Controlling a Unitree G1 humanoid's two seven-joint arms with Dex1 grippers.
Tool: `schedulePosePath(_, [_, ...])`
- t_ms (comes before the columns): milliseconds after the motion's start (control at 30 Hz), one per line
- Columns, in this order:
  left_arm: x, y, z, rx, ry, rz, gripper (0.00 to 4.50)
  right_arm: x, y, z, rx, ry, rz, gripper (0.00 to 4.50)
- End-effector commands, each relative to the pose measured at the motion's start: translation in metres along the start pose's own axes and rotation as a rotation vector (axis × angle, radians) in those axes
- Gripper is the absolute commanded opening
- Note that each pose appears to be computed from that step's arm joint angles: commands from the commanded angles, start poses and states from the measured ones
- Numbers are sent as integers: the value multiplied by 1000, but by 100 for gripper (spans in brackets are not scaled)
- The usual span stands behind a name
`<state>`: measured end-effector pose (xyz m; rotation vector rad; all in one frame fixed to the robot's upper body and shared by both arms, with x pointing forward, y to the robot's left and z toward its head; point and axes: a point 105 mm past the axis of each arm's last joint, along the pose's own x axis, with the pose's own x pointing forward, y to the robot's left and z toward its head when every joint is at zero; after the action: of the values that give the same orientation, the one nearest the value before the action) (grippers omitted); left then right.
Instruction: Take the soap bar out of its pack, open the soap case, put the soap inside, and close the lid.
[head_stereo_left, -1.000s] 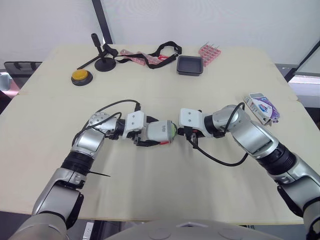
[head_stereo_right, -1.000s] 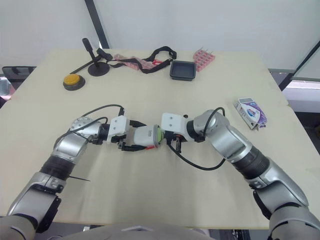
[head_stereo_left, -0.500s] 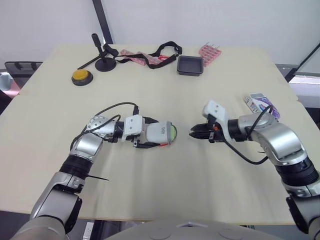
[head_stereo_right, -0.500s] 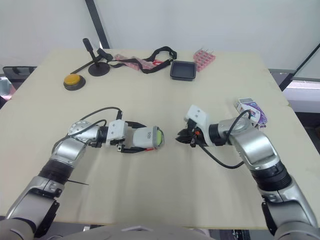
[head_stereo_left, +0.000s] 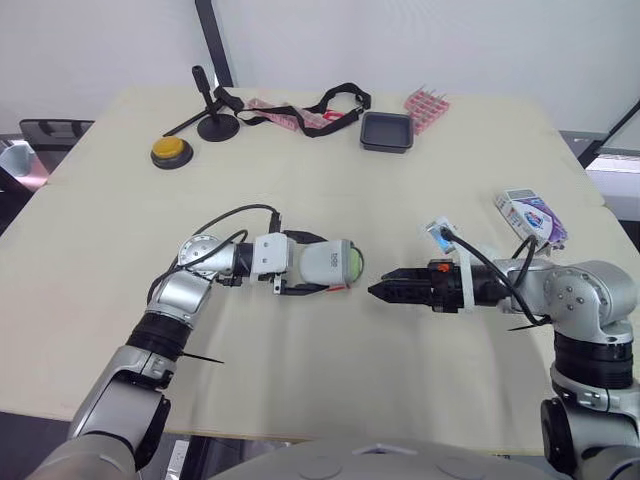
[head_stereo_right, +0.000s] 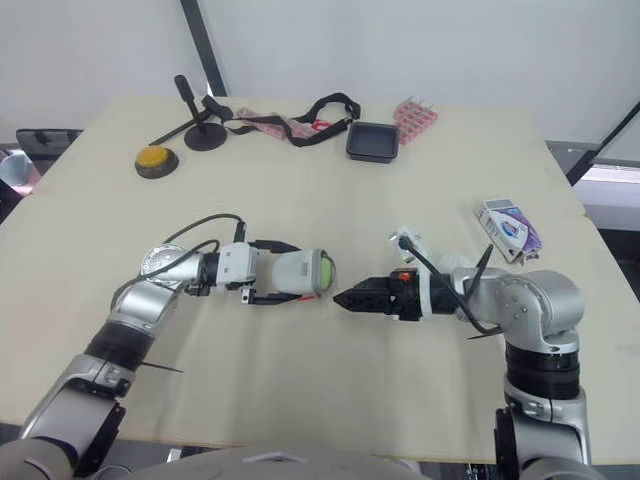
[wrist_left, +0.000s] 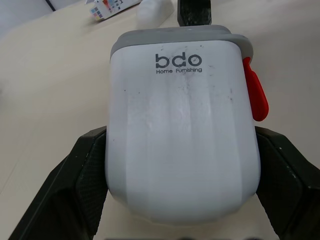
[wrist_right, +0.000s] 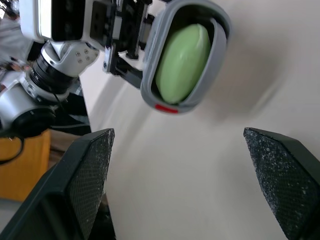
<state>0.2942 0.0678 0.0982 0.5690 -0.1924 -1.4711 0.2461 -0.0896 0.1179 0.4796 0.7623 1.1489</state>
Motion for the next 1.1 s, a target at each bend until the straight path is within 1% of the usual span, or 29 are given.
schedulePosePath(33, [0,5,16,53,-50,18,346,2,8,7,11,-34,51,447])
schedulePosePath(233, [4,3,21,69,-67,21,346,19,20,13,19,-41,112,447])
schedulePosePath(367, [7,1,26,84,-85,21,346,28,20,14,28,-22,108,447])
schedulePosePath(600, [8,-2,28,99,-87,15,346,37,20,16,43,-11,108,447])
schedulePosePath(1067, [9,-2,30,105,-83,17,346,40,13,7,54,38,65,447])
schedulePosePath(1100, [9,-2,30,106,-84,17,346,40,13,7,56,38,65,422])
